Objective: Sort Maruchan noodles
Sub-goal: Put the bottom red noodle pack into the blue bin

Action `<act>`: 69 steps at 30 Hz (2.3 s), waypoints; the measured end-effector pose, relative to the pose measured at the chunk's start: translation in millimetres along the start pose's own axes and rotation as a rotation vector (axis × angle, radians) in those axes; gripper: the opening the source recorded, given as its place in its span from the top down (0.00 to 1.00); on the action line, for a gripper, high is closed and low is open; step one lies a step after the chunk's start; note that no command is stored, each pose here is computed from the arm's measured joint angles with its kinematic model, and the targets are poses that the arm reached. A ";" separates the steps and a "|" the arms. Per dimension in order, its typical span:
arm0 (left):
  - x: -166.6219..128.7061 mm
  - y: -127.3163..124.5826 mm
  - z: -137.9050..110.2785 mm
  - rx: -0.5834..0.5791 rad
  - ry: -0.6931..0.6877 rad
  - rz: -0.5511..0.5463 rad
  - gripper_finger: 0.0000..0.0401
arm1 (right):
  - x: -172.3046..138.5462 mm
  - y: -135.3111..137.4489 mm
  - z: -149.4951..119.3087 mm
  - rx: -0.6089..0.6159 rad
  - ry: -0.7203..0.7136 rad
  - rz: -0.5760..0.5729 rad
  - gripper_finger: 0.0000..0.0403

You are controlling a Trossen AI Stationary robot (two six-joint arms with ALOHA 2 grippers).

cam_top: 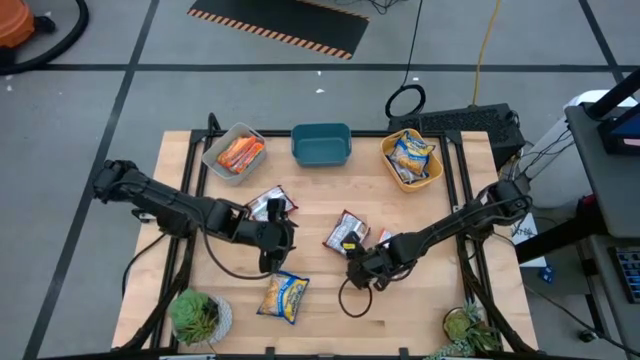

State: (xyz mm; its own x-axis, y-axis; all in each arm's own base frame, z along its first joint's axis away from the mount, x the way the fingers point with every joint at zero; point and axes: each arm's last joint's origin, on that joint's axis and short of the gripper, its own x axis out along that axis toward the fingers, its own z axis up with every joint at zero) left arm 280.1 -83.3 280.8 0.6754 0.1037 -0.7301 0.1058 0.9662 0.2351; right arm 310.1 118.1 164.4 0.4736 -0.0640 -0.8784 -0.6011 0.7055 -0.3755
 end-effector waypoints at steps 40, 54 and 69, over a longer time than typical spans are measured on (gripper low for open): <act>25.4 67.8 -7.7 0.020 -0.063 -0.051 0.32 | 42.9 -7.4 -32.8 -0.641 0.122 0.036 0.62; 30.1 70.0 -12.6 -0.034 -0.063 -0.044 0.32 | 41.5 -11.8 -28.9 -0.612 0.069 -0.001 0.98; 29.2 64.1 -9.4 -0.055 -0.085 -0.055 0.32 | 0.2 -21.4 -9.5 -0.330 -0.039 -0.229 1.00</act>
State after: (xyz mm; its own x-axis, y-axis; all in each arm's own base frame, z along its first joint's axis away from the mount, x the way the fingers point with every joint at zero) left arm 299.7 -16.1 268.5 0.7294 0.0316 -0.6834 0.1064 0.9815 0.1590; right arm 316.9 96.3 169.4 0.6396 -0.1621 -0.7514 -0.6485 0.4111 -0.6407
